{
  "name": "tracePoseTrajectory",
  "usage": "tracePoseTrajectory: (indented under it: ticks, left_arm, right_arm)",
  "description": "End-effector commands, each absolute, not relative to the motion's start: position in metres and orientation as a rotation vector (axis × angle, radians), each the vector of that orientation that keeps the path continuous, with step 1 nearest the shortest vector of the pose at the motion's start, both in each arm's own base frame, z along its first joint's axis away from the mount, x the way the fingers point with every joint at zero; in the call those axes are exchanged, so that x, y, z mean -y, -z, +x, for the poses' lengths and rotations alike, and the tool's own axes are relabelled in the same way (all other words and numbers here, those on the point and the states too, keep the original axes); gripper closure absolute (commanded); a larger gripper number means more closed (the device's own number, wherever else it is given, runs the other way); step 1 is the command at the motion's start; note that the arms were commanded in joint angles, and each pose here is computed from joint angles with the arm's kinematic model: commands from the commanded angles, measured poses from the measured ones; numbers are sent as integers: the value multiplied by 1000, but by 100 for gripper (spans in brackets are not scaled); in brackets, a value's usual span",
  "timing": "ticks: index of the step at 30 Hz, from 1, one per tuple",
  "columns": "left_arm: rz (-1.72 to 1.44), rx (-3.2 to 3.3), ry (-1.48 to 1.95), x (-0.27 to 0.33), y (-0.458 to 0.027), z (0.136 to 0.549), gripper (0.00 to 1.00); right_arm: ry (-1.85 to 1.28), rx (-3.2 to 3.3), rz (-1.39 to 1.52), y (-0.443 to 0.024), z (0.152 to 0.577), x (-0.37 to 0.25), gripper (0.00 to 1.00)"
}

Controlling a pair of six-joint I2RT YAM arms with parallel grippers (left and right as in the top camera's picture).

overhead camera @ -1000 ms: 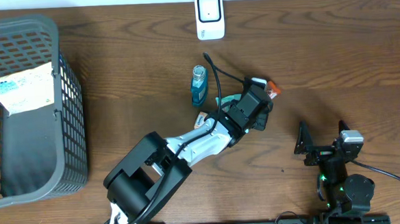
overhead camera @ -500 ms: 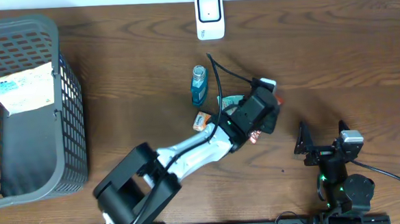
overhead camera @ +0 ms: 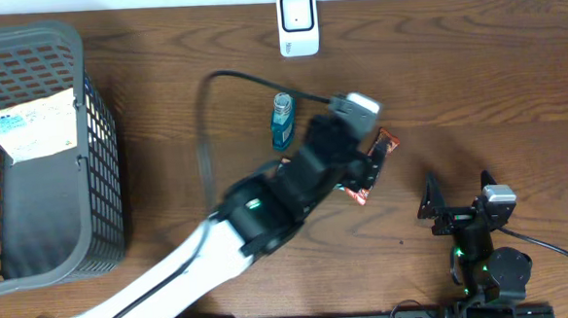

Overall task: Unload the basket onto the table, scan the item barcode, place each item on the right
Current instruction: 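Carry the Top bar right of the wipes and release it, then reach the left gripper into the basket and grasp the white snack bag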

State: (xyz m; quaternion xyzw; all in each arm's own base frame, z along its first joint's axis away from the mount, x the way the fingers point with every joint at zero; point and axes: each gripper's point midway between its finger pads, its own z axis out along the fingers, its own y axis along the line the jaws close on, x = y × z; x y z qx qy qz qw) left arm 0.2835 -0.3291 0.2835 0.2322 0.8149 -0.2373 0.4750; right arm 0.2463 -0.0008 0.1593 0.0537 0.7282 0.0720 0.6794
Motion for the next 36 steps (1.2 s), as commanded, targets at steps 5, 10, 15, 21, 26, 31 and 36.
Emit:
tracePoseTrajectory:
  ticks: [5,10,15,21,26,31,36]
  left_arm:
    - [145,-1780,41,170,-377,309,16]
    - [-196,-1682,-183,58,-412,307,10]
    - [-562,-1663,-291,-41,-401,292,5]
    - [-823,-1731,-188,-96,-362,292,4]
    - [-1057,-1710,-55,-136,-337,298,4]
    - [-1202,-1685,-20,-168,-317,302,4]
    - [-1303,-1749,-72,-194,-279,313,3]
  right_arm:
    - [-157,-1635,112,-159,246,0,1]
    - [-157,-1636,112,-159,246,0,1]
    - [-157,-1636,112,-159,246,0,1]
    - [-157,-1635,112,-159,246,0,1]
    - [-157,-1635,112,-159,246,0,1]
    - [-157,-1636,112,-159,246,0,1]
    - [-157,-1636,112,-159,246,0,1]
